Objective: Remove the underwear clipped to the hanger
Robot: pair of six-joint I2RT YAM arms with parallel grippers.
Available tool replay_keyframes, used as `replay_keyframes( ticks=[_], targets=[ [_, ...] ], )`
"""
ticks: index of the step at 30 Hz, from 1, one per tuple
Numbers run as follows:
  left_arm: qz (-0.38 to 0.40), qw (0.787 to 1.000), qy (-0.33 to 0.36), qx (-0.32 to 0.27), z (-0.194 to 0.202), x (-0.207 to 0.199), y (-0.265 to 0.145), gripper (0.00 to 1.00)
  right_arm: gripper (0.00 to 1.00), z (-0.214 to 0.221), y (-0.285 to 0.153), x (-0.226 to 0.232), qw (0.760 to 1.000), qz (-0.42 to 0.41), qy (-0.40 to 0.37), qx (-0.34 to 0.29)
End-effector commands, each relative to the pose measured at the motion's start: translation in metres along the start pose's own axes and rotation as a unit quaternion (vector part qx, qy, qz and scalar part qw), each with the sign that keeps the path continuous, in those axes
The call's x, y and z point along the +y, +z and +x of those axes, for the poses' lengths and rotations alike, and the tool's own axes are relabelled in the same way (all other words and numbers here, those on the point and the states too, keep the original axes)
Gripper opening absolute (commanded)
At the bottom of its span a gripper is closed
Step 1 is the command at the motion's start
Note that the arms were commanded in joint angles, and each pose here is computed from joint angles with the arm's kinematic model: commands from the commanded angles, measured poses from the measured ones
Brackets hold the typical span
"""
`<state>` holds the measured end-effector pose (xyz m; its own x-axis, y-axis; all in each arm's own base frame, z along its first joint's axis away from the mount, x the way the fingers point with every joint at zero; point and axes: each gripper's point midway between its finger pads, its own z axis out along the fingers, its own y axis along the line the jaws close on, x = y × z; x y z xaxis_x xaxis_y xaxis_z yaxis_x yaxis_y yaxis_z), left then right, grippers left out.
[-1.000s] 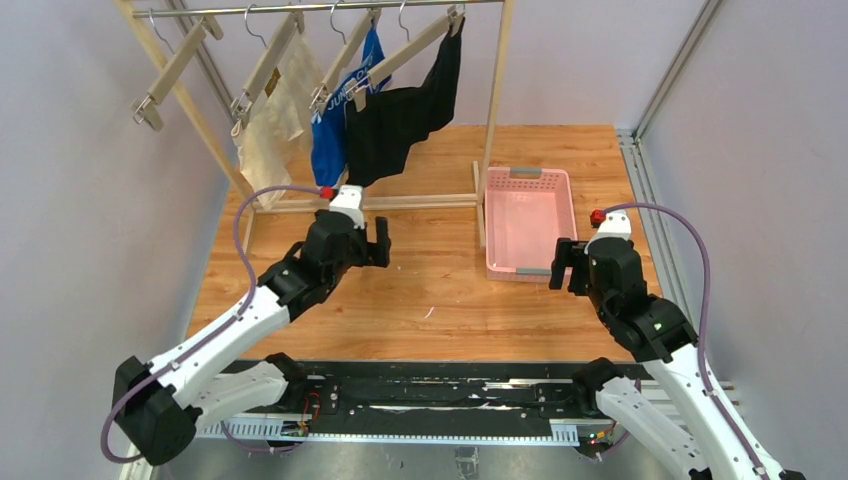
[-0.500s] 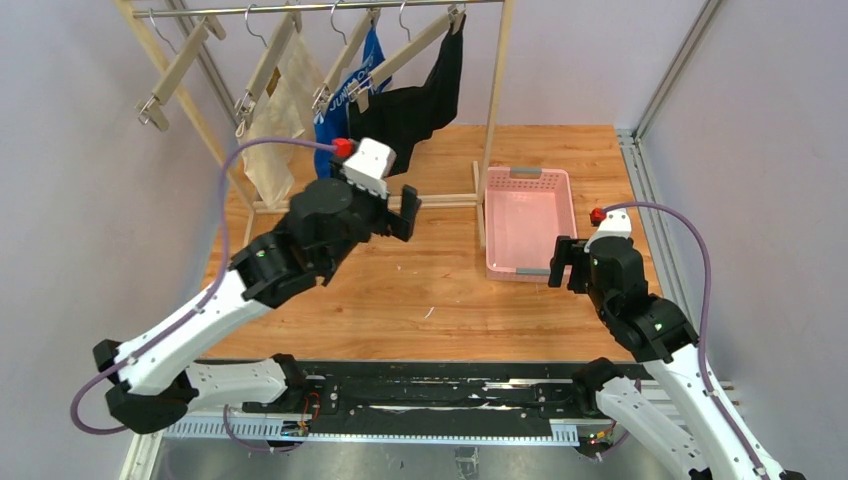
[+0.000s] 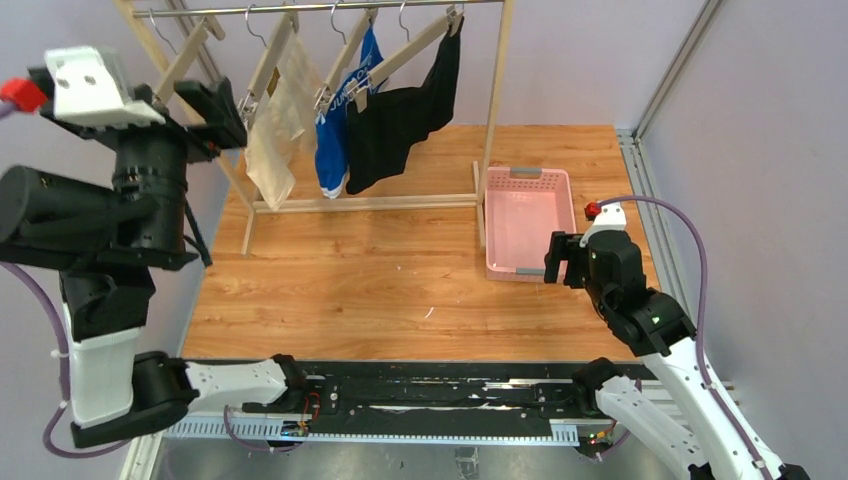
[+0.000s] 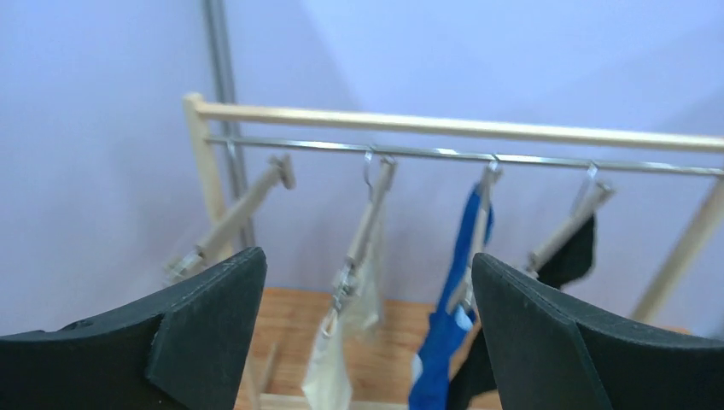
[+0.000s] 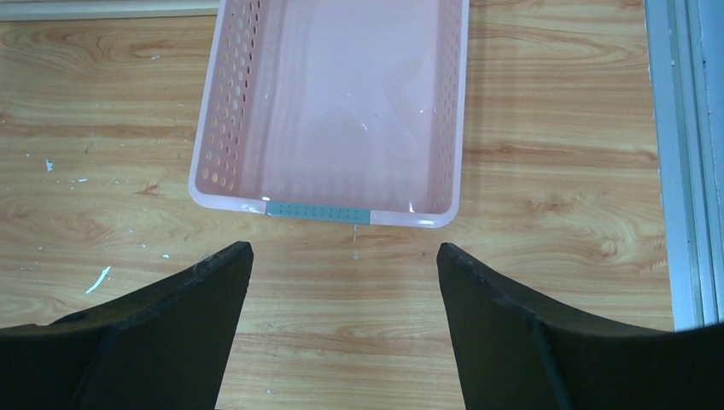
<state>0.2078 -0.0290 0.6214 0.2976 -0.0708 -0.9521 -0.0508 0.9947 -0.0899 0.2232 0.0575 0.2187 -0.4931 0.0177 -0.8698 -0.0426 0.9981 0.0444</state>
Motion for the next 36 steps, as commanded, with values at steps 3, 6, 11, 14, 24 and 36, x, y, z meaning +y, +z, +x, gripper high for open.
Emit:
replay_keyframes(
  ticks=[3,6,11,14,24,36],
  targets=[
    [-0.069,0.987,0.138,0.048,-0.010,-0.001,0.023,0.98,0.82,-0.020,-0.007,0.015,0.999,-0.036,0.001,-0.026],
    [-0.074,0.983,0.158,0.055,-0.005,-0.007,0.031,0.98,0.82,-0.022,-0.010,0.015,0.999,-0.040,0.002,-0.033],
    [-0.082,0.980,0.161,0.088,0.028,0.001,0.068,0.98,0.82,-0.022,-0.013,0.013,0.999,-0.039,-0.003,-0.036],
    [-0.083,0.977,0.157,0.122,0.056,0.006,0.088,0.98,0.82,-0.020,-0.014,0.009,0.999,-0.033,-0.007,-0.033],
    [-0.070,0.981,0.092,0.157,0.102,0.026,0.131,0.98,0.82,-0.015,-0.012,0.004,0.999,-0.020,-0.010,-0.031],
    [0.003,0.980,0.019,0.200,0.143,0.032,0.162,0.98,0.82,-0.014,-0.004,0.012,0.999,-0.029,-0.005,-0.020]
  ],
)
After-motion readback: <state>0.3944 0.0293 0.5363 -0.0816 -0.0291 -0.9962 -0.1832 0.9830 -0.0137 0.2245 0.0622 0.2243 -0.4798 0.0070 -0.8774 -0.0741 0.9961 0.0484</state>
